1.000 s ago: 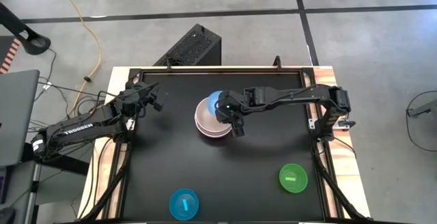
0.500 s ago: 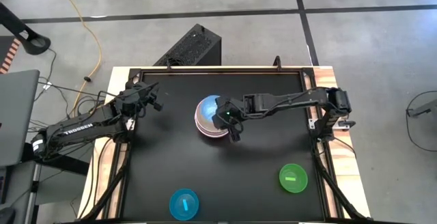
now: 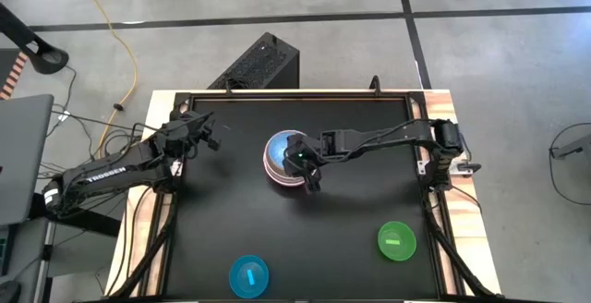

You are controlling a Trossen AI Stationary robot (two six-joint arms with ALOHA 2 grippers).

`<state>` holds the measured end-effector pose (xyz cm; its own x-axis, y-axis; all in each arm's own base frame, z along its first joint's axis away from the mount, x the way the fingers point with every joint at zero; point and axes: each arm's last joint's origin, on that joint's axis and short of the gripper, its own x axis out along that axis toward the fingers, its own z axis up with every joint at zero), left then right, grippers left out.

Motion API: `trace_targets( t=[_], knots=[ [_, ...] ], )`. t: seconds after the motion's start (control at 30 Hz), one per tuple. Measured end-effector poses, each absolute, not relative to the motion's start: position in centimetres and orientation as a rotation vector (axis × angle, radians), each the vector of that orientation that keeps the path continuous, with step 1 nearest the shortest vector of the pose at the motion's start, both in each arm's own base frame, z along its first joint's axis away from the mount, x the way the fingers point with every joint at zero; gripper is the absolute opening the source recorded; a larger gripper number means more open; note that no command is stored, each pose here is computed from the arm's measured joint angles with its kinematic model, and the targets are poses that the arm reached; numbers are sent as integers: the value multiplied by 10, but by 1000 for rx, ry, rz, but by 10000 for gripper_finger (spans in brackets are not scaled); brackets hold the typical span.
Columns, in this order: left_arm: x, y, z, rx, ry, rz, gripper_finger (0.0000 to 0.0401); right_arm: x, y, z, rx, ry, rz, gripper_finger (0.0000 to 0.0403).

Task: Nest bowls inside each other
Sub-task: Stack the light blue bowl on top of the white bowl

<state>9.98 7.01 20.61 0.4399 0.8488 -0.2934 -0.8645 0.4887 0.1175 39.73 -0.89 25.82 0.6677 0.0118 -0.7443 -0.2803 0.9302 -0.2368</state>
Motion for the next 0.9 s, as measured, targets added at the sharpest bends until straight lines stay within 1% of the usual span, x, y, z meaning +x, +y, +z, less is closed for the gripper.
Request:
trace_targets(
  t=[0.6, 0.77, 0.9],
  knots=[
    [100, 70, 206, -53, 333, 1064, 94, 395, -13, 258, -306, 841, 172, 5],
    [100, 70, 206, -54, 333, 1062, 94, 401, -15, 241, -294, 891, 180, 5],
    [100, 70, 206, -53, 335, 1048, 94, 403, -18, 236, -296, 900, 175, 5]
  ],
)
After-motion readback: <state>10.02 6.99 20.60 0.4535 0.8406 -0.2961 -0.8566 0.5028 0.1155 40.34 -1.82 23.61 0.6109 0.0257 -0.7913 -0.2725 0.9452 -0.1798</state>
